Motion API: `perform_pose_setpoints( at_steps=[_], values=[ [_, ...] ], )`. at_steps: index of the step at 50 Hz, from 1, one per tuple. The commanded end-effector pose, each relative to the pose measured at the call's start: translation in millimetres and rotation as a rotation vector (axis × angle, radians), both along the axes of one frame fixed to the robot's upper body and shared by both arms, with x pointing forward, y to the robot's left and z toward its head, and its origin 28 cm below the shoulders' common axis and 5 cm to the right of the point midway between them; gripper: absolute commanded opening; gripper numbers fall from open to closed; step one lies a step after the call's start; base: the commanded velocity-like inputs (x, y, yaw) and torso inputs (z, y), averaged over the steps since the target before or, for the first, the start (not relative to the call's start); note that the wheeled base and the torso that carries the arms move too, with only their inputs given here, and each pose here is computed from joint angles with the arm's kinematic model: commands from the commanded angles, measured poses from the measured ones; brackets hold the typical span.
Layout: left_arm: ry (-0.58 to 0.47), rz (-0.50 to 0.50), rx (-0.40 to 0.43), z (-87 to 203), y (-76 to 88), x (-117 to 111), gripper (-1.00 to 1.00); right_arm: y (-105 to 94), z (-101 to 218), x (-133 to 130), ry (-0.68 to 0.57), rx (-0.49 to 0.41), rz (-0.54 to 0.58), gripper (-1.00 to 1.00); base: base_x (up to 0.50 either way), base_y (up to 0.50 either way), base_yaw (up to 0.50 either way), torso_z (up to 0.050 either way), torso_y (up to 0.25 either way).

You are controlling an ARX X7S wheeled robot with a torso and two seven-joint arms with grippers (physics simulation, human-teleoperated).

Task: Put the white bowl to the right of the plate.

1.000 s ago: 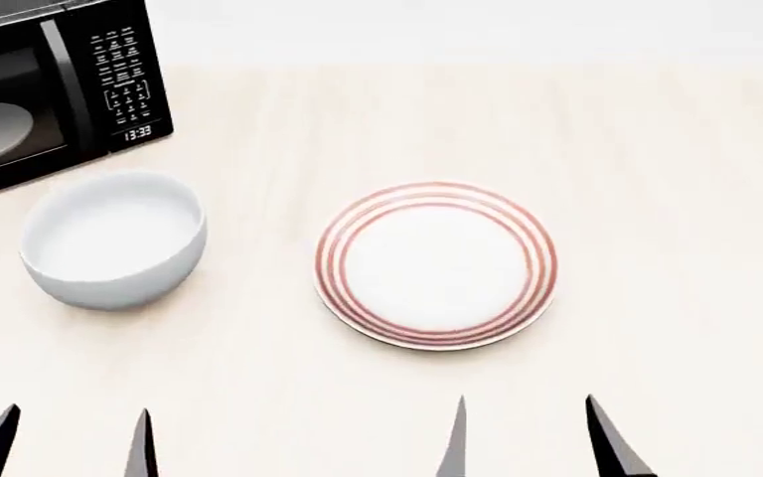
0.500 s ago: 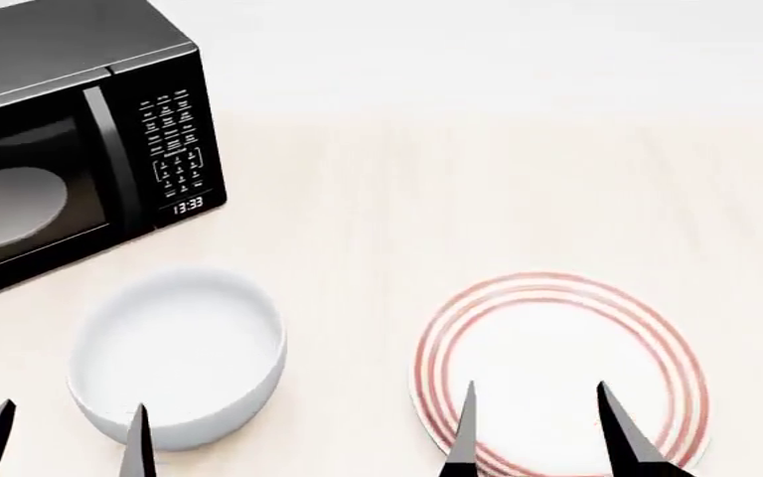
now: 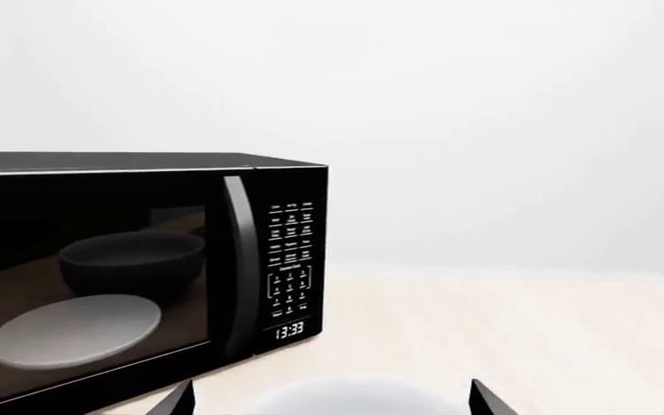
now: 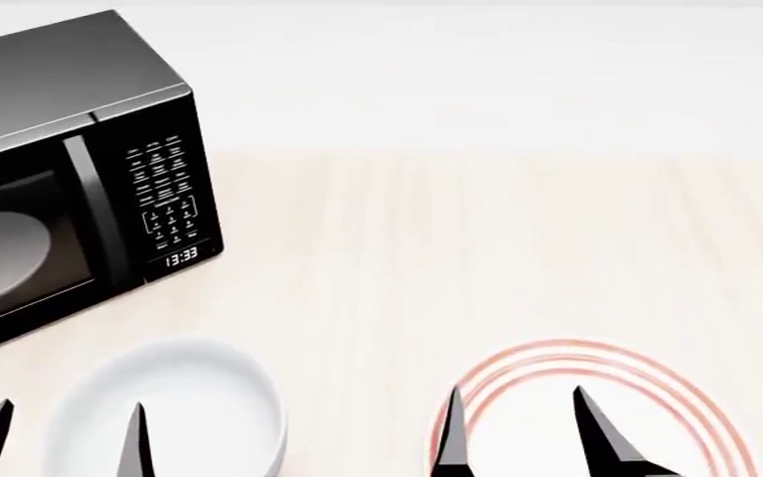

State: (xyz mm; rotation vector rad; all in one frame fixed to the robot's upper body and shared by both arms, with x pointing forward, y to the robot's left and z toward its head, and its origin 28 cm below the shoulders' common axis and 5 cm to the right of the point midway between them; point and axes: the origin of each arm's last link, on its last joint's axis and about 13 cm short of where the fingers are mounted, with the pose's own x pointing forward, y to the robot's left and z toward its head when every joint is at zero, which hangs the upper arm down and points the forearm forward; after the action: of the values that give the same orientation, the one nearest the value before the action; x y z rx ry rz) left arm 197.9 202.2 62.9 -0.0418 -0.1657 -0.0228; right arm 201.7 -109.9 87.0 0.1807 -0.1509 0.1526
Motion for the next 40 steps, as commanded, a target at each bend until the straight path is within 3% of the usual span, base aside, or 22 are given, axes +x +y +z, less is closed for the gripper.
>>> perform_pose_setpoints(
  at_steps=[1,10,15,17,27,30,38,39,40],
  values=[
    [0.000,0.005,-0.004,-1,0.9,0,1.00,0.5,-2,1,0.004,0.000,0.002,1.00,0.50,-0.32,0.00,0.000,0.000],
    [-0.002,0.005,-0.005,-1,0.8,0,1.00,2.5,-4,2,0.019,-0.016,0.001,1.00,0.47,-0.22,0.00,0.000,0.000],
    [0.001,0.004,-0.001,-2,0.3,0,1.00,2.4,-4,0,-0.001,0.001,0.011,1.00,0.00,0.00,0.00,0.000,0.000],
    [0.001,0.004,-0.002,-1,0.5,0,1.00,2.6,-4,1,-0.008,-0.053,-0.011,1.00,0.00,-0.28,0.00,0.000,0.000],
    [-0.004,0.004,-0.005,1,0.8,0,1.00,1.2,-3,1,-0.004,0.023,0.005,1.00,0.00,-0.43,0.00,0.000,0.000],
    [-0.004,0.004,-0.004,1,1.1,0,1.00,2.3,-4,1,-0.003,-0.032,-0.026,1.00,0.00,0.00,0.00,0.000,0.000],
    [0.001,0.017,-0.008,-2,4.4,2,1.00,5.6,3,2,0.066,-0.047,-0.074,1.00,0.00,0.00,0.00,0.000,0.000],
    [0.004,0.021,-0.011,-2,5.7,2,1.00,5.9,7,0,0.065,-0.022,-0.083,1.00,0.00,0.00,0.00,0.000,0.000],
    [0.007,0.047,-0.020,-5,12.7,4,1.00,4.7,17,-2,0.065,-0.052,-0.107,1.00,0.00,0.00,0.00,0.000,0.000]
  ],
)
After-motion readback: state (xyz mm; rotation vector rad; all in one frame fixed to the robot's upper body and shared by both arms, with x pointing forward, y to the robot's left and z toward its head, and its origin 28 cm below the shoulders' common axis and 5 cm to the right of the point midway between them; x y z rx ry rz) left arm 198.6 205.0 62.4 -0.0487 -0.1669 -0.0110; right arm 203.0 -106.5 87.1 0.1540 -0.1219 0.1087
